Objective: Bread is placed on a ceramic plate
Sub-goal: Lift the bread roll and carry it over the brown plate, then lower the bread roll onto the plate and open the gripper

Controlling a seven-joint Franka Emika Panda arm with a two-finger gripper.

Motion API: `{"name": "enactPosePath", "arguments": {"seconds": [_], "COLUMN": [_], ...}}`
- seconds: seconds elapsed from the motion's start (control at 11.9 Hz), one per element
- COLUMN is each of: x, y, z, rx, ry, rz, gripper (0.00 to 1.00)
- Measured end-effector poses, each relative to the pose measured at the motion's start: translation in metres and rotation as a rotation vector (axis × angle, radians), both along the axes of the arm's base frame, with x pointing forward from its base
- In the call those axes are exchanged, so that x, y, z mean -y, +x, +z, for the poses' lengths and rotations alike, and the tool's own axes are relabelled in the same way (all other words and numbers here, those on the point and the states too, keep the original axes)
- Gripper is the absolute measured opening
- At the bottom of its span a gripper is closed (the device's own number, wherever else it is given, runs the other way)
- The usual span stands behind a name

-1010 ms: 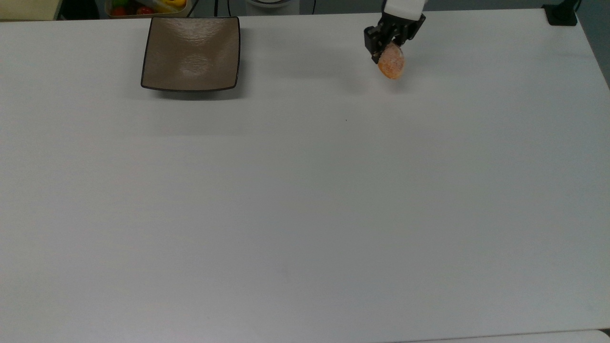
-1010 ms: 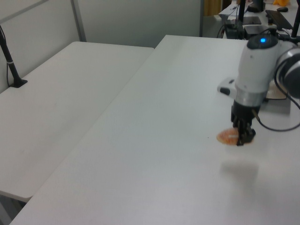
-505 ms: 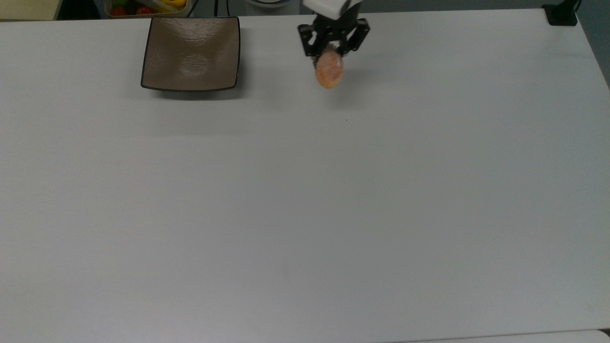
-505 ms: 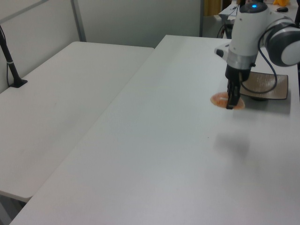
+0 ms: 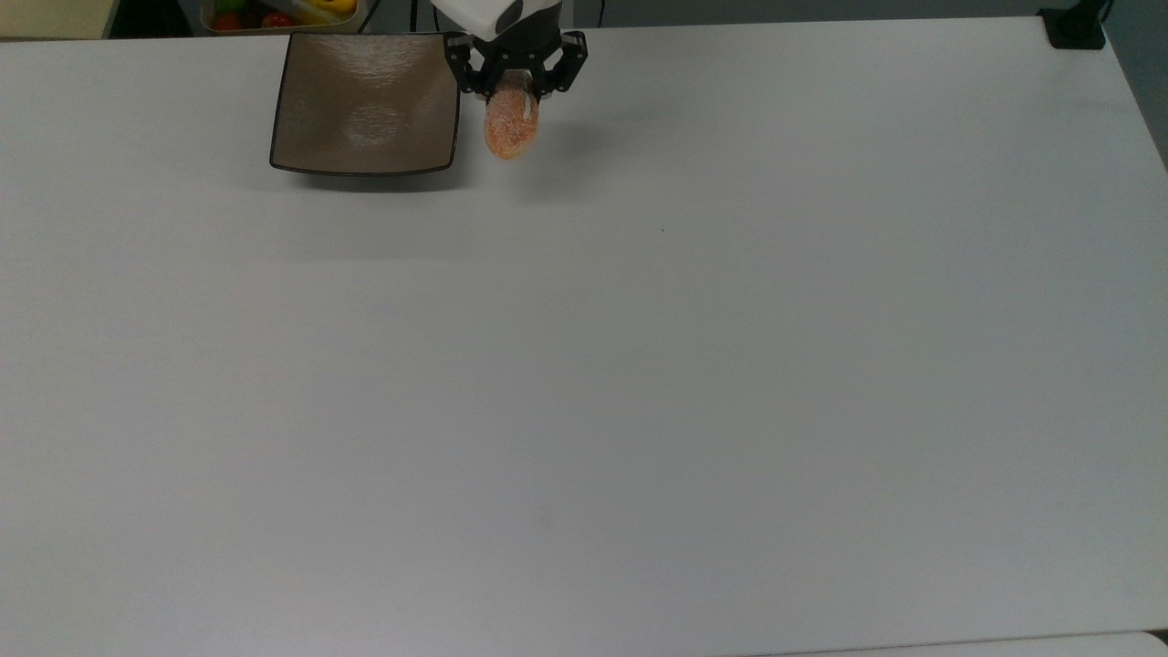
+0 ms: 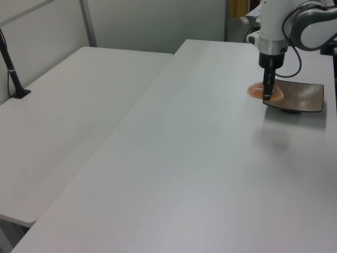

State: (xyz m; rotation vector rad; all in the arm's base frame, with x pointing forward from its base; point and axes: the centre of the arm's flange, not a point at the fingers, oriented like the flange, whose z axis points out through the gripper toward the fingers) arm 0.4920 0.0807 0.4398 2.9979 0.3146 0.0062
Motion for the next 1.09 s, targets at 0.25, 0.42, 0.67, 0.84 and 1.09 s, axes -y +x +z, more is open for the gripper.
{"name": "enactPosePath", "arguments": {"seconds": [0.25,0.42,0.67,0.84,1.09], "x": [0.027,0.094,0.165,0.172,0.170], "y": [0.002,0.006,-0.003,-0.009,-0.010], "z": [-0.001,-0.007,-0.017,-0.031,-0.049], "rx": [-0.020,-0.047,-0.086,-0.126,-0.167], "ry": [-0.019,-0.028,-0.004,0.002,0.001], "rz": [-0.031,-0.047,-0.037,0.013,0.034], "gripper": [0.45,0.45,0.45,0.45,0.57]}}
